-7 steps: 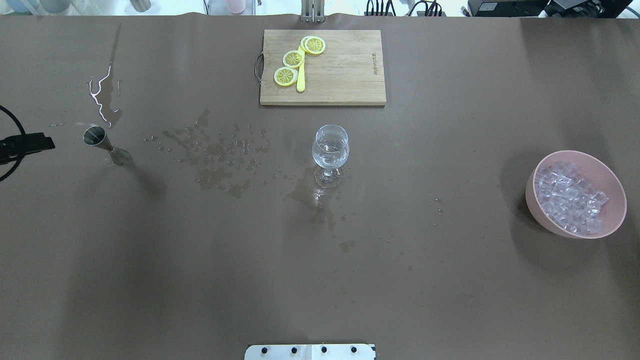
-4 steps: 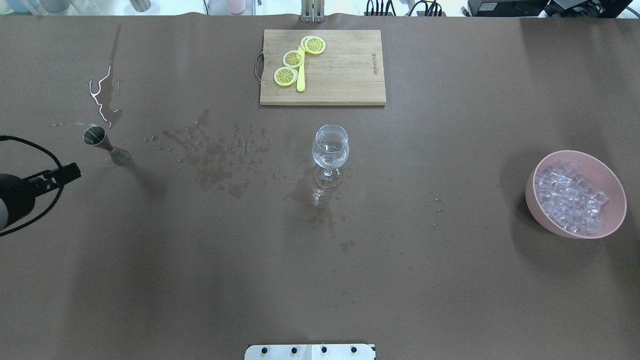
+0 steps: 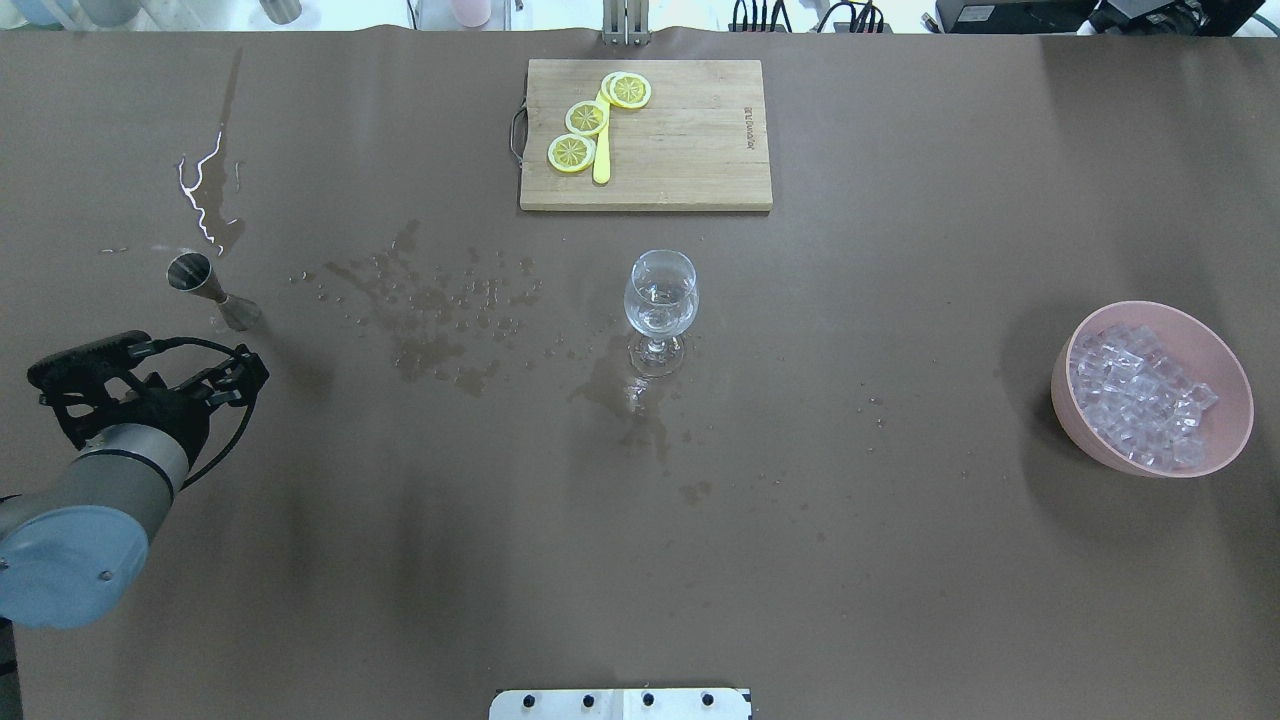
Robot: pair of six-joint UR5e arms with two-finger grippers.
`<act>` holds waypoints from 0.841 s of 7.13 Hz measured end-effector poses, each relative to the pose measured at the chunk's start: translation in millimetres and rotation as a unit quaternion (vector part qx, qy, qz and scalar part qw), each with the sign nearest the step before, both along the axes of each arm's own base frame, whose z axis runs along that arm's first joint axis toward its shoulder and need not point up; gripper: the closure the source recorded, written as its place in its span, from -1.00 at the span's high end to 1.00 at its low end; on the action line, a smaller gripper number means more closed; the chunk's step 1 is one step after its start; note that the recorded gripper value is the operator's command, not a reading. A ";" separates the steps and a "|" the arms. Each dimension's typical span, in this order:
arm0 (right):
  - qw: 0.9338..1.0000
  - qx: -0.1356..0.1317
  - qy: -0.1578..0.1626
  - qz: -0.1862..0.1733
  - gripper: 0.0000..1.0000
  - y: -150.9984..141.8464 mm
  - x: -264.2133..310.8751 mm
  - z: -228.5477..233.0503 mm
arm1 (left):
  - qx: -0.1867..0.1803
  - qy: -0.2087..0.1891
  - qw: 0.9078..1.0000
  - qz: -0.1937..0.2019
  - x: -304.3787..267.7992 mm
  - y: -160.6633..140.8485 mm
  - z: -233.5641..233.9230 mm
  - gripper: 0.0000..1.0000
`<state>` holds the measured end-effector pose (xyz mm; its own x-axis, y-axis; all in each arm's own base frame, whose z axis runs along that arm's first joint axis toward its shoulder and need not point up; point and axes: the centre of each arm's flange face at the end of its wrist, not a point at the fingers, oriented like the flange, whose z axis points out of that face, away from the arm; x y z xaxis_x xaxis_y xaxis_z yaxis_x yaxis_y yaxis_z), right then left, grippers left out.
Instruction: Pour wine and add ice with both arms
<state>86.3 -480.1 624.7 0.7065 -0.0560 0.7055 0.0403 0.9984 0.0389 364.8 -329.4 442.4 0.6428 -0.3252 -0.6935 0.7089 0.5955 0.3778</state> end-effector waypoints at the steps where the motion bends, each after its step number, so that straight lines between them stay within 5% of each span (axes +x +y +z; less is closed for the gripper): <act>1: 1.000 0.000 0.000 0.000 1.00 -0.2 -0.1 -0.4 | 0.008 -0.013 1.000 -0.010 8.2 -4.2 8.2 0.97; 6: 1.000 0.000 -0.005 0.000 1.00 -1.0 -1.1 -1.1 | 0.041 -0.061 0.996 -0.044 34.4 -22.8 36.1 0.97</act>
<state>85.2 -481.1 623.6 0.7000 -0.0550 0.7120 0.0390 0.9985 0.0389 399.2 -352.1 478.5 0.6947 -0.3303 -0.6390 0.7036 0.4964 0.5085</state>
